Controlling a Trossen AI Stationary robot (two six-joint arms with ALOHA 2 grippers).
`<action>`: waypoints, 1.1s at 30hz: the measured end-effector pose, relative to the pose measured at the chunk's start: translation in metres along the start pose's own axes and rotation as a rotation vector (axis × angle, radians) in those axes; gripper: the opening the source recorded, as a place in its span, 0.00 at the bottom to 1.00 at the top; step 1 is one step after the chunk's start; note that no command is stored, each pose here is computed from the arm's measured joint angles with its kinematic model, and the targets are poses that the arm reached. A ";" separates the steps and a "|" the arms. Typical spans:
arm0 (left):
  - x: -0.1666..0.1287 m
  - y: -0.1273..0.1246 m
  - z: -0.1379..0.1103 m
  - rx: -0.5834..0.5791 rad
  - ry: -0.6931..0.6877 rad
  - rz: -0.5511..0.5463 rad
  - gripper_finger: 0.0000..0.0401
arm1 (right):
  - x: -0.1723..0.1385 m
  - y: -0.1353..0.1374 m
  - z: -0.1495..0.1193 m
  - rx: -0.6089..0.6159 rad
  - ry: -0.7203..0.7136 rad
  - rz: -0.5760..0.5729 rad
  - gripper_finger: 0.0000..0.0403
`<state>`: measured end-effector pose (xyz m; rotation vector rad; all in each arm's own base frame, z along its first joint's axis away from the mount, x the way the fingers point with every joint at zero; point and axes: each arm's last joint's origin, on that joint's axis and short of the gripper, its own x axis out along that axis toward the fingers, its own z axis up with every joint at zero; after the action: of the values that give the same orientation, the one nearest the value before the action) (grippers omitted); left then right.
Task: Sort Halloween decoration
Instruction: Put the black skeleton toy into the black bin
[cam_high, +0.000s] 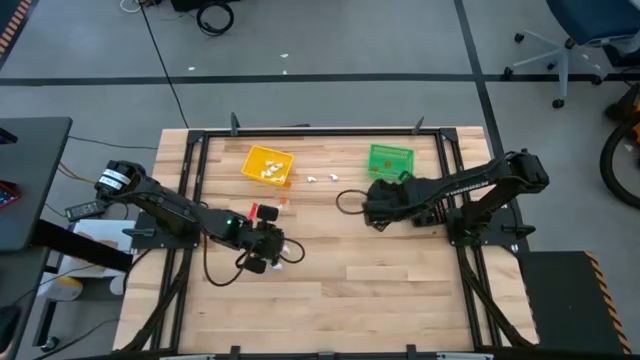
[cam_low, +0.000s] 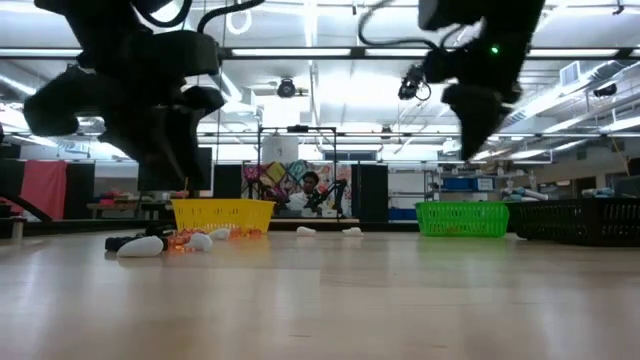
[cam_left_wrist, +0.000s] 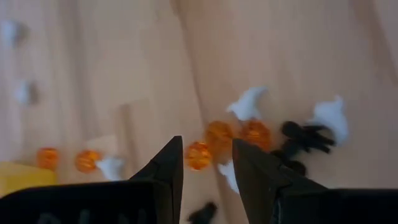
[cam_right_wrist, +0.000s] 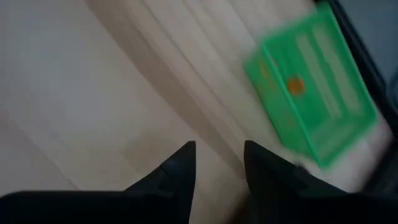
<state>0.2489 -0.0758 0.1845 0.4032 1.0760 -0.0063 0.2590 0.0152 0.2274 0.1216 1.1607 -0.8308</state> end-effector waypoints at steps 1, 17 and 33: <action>0.000 0.000 -0.001 -0.009 0.008 -0.016 0.29 | 0.000 0.005 0.002 -0.015 -0.033 0.010 0.35; 0.013 -0.013 -0.012 -0.124 0.054 -0.099 0.29 | 0.041 0.072 0.027 -0.198 -0.271 0.126 0.35; 0.017 -0.015 -0.017 -0.146 0.047 -0.098 0.28 | 0.033 0.082 0.039 -0.179 -0.405 0.226 0.35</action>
<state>0.2398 -0.0807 0.1586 0.2195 1.1340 -0.0052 0.3455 0.0368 0.1900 -0.0619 0.8150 -0.5175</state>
